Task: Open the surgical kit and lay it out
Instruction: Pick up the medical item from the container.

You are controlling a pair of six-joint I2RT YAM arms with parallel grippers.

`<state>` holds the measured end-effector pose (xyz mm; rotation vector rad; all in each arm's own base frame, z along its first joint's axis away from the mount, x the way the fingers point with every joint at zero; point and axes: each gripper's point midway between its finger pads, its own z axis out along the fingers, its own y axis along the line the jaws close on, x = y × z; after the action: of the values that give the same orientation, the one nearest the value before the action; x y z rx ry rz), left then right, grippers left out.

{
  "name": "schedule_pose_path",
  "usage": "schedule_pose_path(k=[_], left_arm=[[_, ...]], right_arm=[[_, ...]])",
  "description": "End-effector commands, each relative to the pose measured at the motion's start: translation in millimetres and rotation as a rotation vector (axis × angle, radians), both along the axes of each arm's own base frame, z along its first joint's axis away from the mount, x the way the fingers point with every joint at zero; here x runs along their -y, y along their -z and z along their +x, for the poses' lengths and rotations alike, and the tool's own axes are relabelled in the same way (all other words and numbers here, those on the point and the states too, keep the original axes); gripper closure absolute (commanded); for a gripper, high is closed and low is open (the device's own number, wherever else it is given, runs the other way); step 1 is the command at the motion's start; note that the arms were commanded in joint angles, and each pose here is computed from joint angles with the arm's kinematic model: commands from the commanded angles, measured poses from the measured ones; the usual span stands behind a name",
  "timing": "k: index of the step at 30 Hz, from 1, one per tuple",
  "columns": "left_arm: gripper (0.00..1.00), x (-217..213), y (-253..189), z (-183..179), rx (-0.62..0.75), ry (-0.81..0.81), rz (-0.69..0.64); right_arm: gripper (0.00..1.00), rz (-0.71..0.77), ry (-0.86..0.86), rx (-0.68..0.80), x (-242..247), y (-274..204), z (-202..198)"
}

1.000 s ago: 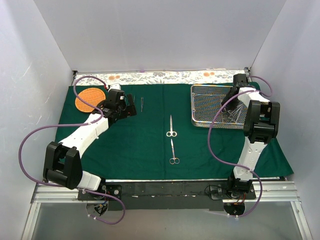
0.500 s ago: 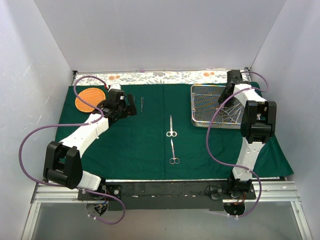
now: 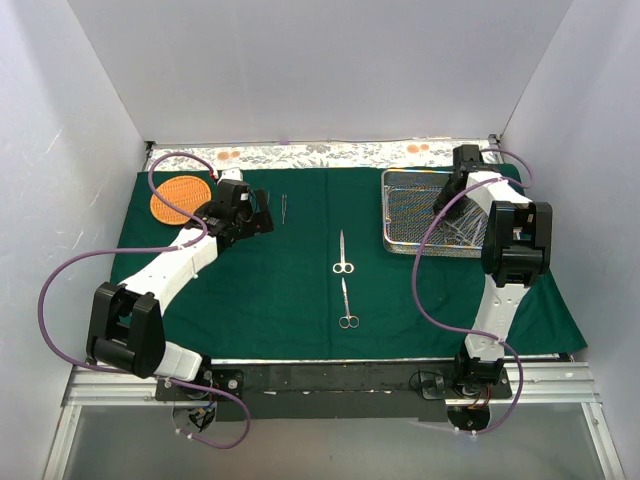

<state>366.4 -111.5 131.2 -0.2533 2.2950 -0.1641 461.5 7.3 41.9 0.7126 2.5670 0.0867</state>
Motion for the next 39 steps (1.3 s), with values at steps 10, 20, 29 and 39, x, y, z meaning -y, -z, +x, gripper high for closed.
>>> schedule_pose_path(k=[10,20,29,39], left_arm=[[0.05,4,-2,0,0.013,0.023,-0.008],[0.05,4,-1,1,0.011,0.024,-0.009],[0.05,5,-2,1,0.01,0.025,-0.009],[0.05,4,-1,-1,0.005,0.026,-0.006]], right_arm=[[0.62,-0.048,0.013,-0.042,17,-8,-26],[0.61,-0.01,-0.012,0.077,-1,-33,12],[0.61,0.021,0.072,0.04,-1,-15,18],[0.62,0.018,0.111,-0.009,1,9,8]])
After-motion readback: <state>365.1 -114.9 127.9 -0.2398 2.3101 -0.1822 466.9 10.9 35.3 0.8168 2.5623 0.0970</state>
